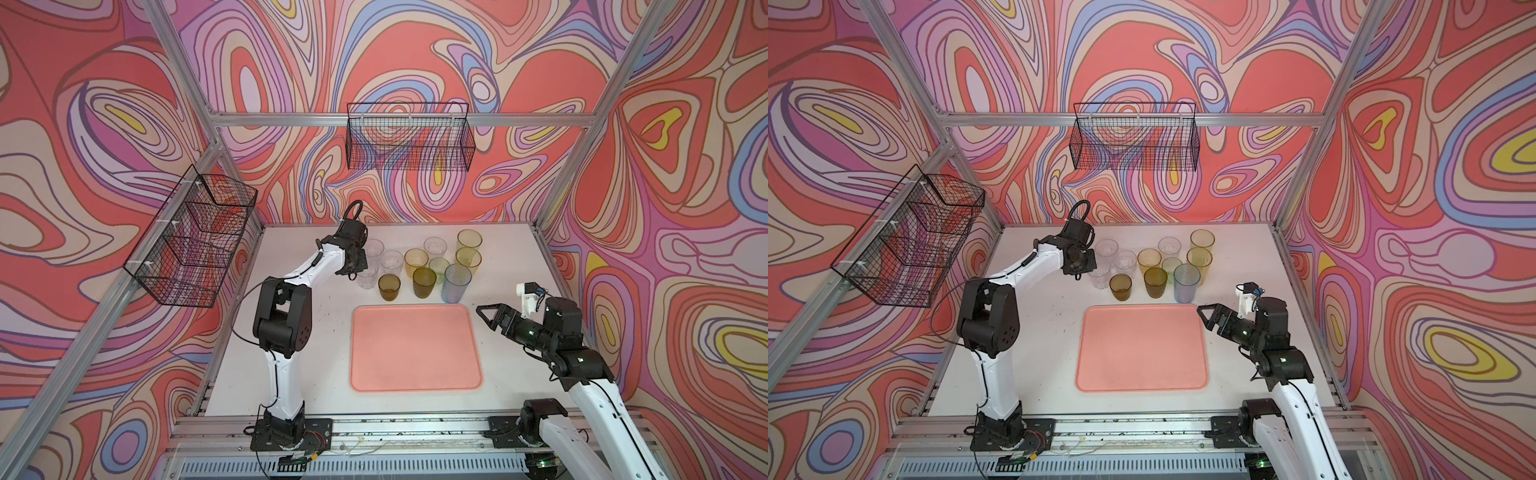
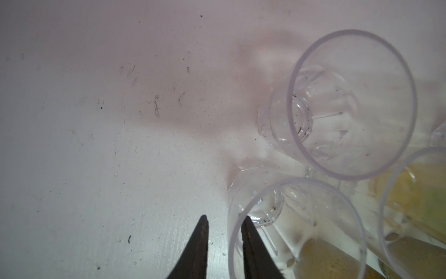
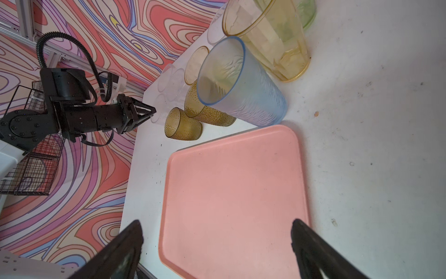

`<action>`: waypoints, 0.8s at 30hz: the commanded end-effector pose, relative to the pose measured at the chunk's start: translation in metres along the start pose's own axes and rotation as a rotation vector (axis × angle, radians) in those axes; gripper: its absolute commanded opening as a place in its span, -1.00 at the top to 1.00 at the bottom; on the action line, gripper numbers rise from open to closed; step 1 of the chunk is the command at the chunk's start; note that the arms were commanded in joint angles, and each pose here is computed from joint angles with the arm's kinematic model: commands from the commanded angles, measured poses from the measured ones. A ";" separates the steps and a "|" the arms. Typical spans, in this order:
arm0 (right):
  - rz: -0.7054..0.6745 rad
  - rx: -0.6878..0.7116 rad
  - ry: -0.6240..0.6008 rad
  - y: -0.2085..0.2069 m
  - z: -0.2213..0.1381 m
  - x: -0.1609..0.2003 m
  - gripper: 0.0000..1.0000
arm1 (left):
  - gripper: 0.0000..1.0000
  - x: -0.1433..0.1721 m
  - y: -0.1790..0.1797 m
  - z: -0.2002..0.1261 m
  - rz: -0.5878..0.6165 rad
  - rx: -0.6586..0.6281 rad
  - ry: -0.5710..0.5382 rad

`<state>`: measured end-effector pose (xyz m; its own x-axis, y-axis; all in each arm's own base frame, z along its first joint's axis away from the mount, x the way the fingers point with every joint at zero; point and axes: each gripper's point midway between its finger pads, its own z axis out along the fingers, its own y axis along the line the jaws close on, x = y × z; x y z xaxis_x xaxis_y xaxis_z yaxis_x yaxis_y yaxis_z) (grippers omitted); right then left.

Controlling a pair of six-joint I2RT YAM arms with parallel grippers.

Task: Place the glasses into the tray
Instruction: Pick up the glass from the top-center of the table.

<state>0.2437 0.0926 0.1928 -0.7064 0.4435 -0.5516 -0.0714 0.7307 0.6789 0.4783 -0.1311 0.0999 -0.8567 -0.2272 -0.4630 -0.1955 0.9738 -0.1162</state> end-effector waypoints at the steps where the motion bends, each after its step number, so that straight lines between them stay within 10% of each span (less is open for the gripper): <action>1: 0.012 0.023 0.004 -0.006 0.001 0.004 -0.97 | 0.52 0.000 0.007 0.005 0.016 -0.036 0.019; 24: 0.045 0.045 0.008 -0.011 0.003 0.005 -0.97 | 1.00 -0.001 0.009 -0.011 0.061 -0.031 0.017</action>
<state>0.2447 0.0888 0.1886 -0.7059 0.4696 -0.5303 -0.0276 0.7299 0.6831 0.4805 -0.1298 0.0948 -0.8740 -0.1820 -0.4506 -0.1637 0.9833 -0.0796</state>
